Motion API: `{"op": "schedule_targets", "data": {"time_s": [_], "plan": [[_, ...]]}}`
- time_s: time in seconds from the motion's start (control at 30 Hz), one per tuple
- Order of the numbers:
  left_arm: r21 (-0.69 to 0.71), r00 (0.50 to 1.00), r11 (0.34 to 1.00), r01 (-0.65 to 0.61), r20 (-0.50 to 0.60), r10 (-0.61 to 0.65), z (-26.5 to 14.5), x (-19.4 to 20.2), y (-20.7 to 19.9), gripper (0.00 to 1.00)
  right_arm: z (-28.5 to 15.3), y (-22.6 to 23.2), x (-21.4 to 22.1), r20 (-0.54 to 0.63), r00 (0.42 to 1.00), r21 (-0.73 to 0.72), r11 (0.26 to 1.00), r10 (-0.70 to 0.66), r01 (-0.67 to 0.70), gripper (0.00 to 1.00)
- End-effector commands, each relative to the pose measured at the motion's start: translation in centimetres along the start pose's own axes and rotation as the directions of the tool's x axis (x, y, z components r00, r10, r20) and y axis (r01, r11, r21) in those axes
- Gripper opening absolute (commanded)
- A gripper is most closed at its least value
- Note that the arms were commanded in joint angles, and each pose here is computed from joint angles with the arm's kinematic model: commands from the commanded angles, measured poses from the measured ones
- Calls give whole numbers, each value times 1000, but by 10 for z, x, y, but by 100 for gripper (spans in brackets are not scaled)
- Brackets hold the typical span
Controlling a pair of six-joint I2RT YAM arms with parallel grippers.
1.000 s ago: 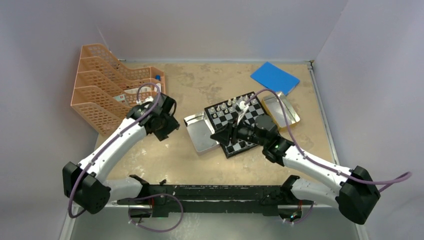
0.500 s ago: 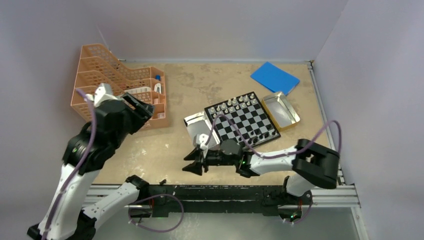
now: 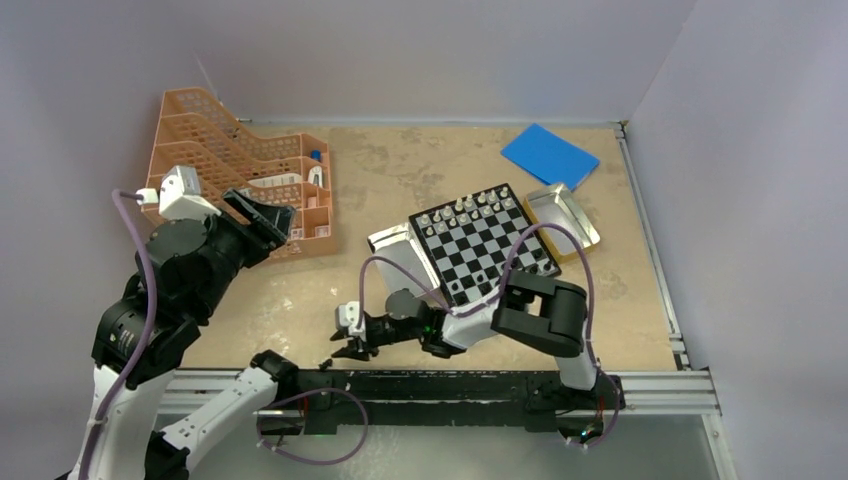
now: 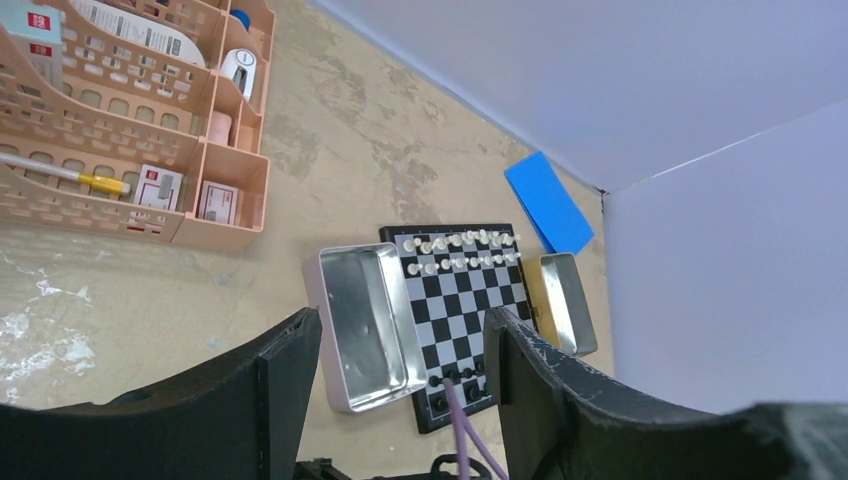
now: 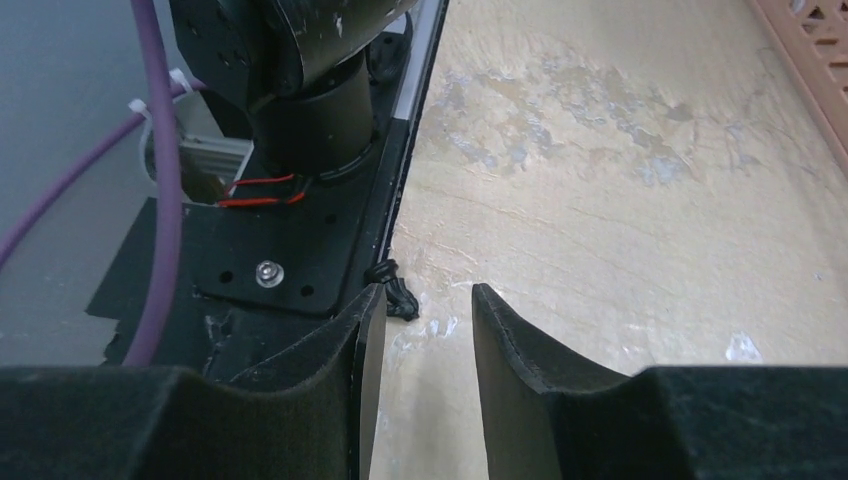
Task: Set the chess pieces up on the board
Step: Pick up the chess piece from the storage box.
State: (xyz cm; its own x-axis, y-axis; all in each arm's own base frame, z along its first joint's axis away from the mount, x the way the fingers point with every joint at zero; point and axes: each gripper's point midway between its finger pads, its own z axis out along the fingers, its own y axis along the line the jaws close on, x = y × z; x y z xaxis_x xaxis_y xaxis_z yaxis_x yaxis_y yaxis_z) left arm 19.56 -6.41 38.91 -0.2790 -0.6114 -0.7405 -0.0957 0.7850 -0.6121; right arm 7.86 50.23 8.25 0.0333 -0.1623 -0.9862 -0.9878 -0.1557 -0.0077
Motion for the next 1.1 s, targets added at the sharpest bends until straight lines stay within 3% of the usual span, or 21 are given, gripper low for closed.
{"op": "schedule_targets", "data": {"time_s": [0.0,0.23,1.07], "plan": [[34,999,999,-23,40,21,-9,-11,-3,61,24,0,-14,42,989,-35,989,-140,141,39],[90,998,995,-43,58,38,-22,-18,-10,61,43,5,7,-1,986,-83,983,-164,164,37],[45,997,997,-61,59,58,-21,-13,4,61,54,17,49,-124,951,-197,946,-284,257,39]]}}
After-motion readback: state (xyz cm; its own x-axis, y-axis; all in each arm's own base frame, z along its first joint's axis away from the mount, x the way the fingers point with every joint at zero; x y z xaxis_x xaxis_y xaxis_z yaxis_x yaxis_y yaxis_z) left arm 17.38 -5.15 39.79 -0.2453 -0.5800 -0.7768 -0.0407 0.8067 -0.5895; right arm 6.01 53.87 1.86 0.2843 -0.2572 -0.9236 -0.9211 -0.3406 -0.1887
